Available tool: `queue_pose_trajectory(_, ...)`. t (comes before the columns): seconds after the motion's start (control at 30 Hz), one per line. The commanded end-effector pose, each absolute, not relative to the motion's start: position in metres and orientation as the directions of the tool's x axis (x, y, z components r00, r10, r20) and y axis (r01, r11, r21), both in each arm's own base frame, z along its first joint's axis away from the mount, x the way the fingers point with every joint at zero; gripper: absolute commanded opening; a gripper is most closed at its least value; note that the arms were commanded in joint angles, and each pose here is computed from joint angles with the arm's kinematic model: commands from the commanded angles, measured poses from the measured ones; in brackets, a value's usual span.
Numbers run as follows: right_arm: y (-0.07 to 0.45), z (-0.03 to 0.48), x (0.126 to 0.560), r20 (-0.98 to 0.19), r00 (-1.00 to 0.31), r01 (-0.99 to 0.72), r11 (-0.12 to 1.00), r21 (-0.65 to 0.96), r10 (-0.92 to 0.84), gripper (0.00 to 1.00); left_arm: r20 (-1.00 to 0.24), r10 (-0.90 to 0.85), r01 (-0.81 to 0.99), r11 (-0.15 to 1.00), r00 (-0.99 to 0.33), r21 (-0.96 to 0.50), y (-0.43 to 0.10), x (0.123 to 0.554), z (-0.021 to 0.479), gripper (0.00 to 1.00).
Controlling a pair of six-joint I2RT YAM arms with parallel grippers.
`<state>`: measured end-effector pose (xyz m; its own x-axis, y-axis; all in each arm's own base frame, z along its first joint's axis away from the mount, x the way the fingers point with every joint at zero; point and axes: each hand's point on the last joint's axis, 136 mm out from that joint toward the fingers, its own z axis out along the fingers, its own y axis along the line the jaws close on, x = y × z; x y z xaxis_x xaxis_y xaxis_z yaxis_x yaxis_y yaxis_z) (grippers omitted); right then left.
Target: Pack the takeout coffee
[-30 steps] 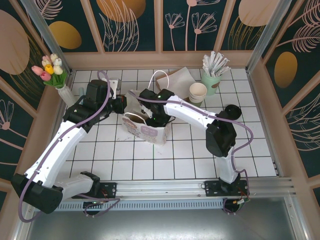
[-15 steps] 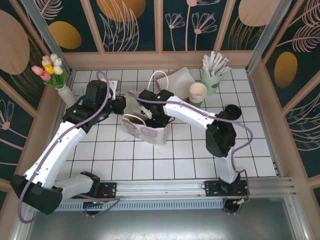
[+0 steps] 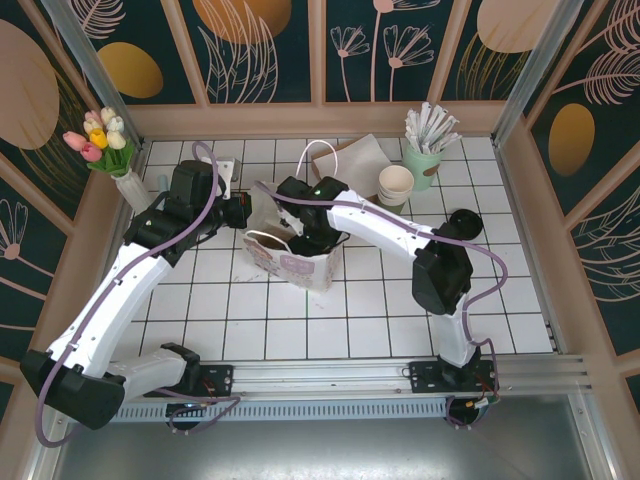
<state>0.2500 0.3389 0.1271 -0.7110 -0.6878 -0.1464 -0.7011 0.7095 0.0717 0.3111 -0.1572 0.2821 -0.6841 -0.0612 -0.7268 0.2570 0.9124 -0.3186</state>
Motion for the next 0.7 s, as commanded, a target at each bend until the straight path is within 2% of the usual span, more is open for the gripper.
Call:
queue_pose_trajectory(0.0, 0.344, 0.159, 0.248, -0.219, -0.683, -0.724, 0.685, 0.081, -0.697, 0.88, -0.736, -0.078, 0.241, 0.918, -0.672, -0.317, -0.152, 0.31, 0.293, 0.0)
queue_pose_trajectory(0.33, 0.343, 0.167, 0.247, -0.226, -0.678, -0.728, 0.682, 0.074, -0.699, 0.92, -0.74, -0.077, 0.235, 0.922, -0.668, -0.308, -0.151, 0.311, 0.294, 0.0)
queue_pose_trajectory(0.43, 0.343, 0.169, 0.246, -0.229, -0.675, -0.73, 0.68, 0.07, -0.702, 0.99, -0.739, -0.077, 0.231, 0.924, -0.67, -0.306, -0.15, 0.311, 0.293, 0.0)
queue_pose_trajectory(0.67, 0.343, 0.174, 0.248, -0.24, -0.668, -0.735, 0.675, 0.064, -0.704, 0.99, -0.737, -0.075, 0.225, 0.927, -0.672, -0.3, -0.149, 0.312, 0.292, 0.0)
